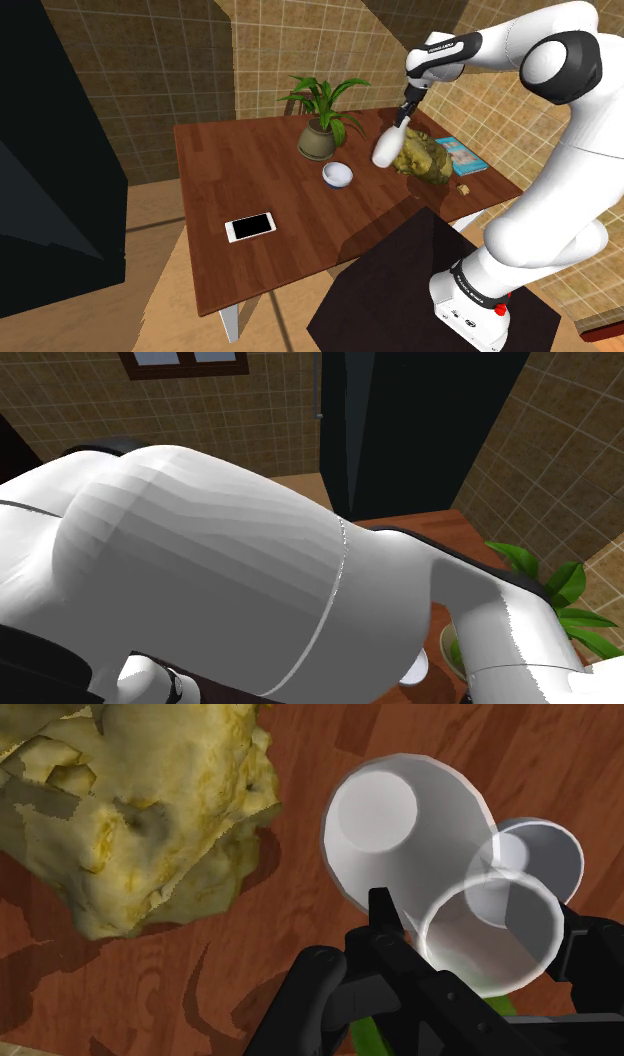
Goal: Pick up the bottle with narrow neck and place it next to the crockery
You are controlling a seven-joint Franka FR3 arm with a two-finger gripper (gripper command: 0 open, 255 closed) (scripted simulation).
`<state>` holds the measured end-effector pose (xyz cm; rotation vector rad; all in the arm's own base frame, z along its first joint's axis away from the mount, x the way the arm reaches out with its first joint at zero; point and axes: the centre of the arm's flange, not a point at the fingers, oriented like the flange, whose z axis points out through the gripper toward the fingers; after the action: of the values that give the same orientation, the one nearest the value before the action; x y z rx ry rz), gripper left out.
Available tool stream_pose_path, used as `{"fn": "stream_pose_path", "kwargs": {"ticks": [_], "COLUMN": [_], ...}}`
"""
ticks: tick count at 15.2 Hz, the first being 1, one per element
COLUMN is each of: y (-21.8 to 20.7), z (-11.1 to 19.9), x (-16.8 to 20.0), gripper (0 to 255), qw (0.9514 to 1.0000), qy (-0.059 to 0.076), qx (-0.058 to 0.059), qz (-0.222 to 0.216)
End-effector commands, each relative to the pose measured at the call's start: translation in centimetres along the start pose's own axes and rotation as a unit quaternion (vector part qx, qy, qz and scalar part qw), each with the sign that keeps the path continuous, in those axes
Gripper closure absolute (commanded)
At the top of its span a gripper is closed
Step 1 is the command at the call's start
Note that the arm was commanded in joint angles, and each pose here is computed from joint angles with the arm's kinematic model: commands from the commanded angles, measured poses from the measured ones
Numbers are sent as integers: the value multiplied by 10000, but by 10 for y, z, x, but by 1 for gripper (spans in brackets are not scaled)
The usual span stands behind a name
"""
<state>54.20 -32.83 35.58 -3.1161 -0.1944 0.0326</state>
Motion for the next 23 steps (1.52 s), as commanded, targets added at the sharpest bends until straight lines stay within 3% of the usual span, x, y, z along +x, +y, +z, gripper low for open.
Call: {"fn": "stream_pose_path", "kwargs": {"ticks": [1,20,23], "y": [1,3,3], "z": [10,111,113], "x": [1,3,3], "gripper": [255,255,255], "qw": [10000,10000,10000], "qy": [5,5,5], "qx": [-3,-3,-3], "qz": [0,0,0]}}
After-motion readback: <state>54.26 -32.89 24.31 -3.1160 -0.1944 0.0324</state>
